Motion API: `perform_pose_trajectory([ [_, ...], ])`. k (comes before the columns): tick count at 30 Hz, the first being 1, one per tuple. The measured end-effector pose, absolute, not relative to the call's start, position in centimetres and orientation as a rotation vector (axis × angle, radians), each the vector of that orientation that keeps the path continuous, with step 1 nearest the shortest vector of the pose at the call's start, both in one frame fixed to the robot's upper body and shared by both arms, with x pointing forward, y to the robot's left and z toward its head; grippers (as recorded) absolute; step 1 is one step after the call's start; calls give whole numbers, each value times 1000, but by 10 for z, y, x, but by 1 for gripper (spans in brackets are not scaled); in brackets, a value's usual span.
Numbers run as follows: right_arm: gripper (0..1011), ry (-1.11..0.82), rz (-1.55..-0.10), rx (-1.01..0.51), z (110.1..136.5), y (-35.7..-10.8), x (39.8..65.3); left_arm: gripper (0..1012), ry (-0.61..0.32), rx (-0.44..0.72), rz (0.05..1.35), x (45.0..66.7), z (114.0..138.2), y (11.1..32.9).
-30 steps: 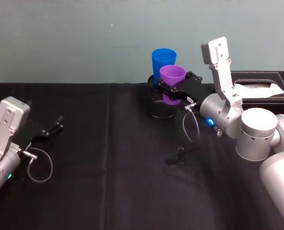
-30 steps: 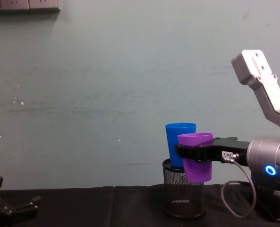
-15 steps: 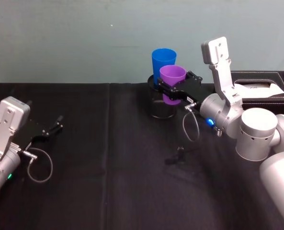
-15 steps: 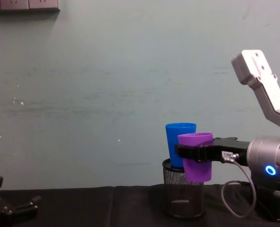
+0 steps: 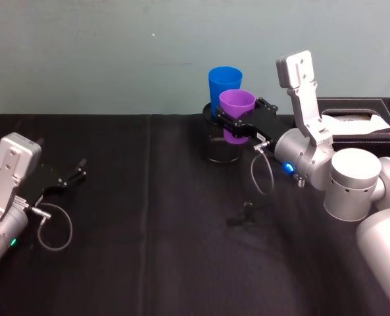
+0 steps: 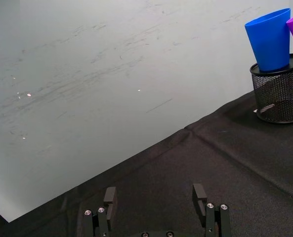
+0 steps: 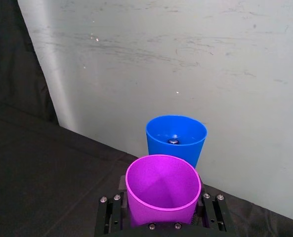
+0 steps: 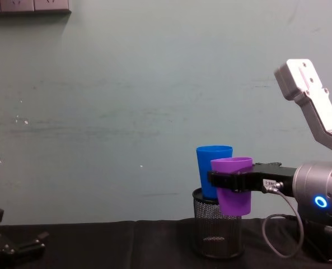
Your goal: Pick up one cup with a gripper and tap it against the other cup.
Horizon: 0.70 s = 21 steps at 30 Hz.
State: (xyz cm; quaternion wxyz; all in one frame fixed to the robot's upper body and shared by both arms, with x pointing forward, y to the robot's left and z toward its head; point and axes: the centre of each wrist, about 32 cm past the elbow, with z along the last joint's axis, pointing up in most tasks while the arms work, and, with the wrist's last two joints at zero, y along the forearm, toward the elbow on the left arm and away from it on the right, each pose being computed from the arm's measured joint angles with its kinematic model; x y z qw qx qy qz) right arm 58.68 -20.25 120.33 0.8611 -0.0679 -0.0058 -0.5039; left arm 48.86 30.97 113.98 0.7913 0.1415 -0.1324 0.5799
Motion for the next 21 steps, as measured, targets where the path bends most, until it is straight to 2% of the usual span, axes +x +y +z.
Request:
perform_pose_trajectory([
  [21,738,-12,-1057,-142,1203,-203,587,1000,-285,304,1248,489,1140,310],
])
